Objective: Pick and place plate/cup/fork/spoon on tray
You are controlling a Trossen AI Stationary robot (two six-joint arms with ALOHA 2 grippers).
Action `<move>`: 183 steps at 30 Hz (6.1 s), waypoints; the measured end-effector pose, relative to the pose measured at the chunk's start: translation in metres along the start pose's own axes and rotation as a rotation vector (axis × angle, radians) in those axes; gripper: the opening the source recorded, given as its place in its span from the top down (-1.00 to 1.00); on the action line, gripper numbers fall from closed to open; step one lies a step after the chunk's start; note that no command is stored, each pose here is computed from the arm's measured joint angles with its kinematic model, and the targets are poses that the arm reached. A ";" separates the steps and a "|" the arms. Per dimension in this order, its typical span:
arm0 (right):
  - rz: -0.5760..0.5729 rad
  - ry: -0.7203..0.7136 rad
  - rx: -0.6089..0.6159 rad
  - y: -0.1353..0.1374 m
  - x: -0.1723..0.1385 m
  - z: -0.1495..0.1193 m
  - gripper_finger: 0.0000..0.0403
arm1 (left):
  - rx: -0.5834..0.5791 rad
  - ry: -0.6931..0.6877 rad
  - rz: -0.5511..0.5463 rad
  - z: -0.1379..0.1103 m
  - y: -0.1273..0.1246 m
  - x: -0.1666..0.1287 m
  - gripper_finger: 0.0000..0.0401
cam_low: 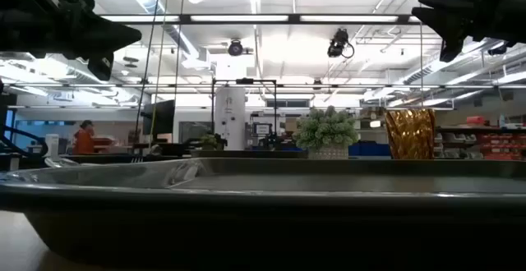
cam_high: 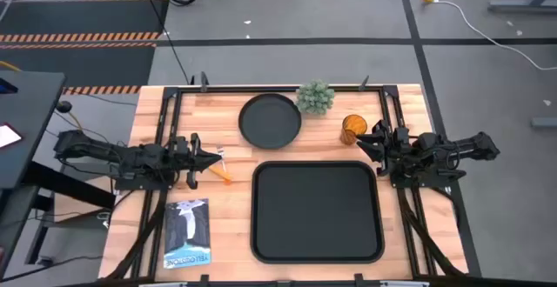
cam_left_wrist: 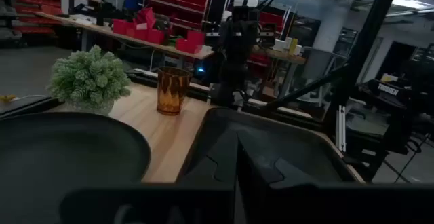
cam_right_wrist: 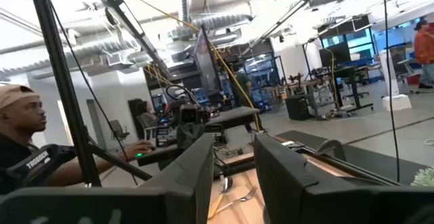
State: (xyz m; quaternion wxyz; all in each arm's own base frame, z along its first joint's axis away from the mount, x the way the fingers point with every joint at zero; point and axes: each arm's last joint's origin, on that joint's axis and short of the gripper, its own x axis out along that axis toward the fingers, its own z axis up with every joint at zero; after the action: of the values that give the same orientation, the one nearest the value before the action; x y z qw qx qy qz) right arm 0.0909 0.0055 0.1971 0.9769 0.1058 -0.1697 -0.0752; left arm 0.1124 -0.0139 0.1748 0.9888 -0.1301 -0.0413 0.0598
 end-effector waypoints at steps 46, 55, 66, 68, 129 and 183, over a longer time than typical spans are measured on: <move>0.000 0.000 0.000 0.000 0.000 0.000 0.43 | 0.000 0.000 0.000 0.000 0.000 0.000 0.95; 0.000 0.000 0.000 0.000 0.000 0.000 0.43 | -0.025 -0.001 0.000 0.000 0.000 0.000 0.95; 0.008 -0.090 0.004 0.001 0.000 0.009 0.43 | -0.062 -0.119 0.068 0.010 0.001 -0.001 0.95; 0.004 -0.116 0.002 0.001 -0.001 0.012 0.43 | -0.015 -0.152 0.096 0.013 0.001 -0.001 0.95; -0.779 1.260 0.040 -0.117 0.113 0.066 0.00 | 0.068 -0.301 0.318 0.028 0.005 -0.005 0.94; -0.467 1.847 0.040 -0.167 0.144 0.032 0.78 | 0.091 -0.244 0.313 0.022 0.006 -0.004 0.66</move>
State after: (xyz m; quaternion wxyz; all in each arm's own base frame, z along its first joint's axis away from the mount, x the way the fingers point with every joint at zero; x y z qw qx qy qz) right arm 0.1954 -0.1881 0.2330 0.6833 0.1712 0.6933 -0.1521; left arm 0.1059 -0.0034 0.1943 0.9600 -0.0820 -0.1375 0.2298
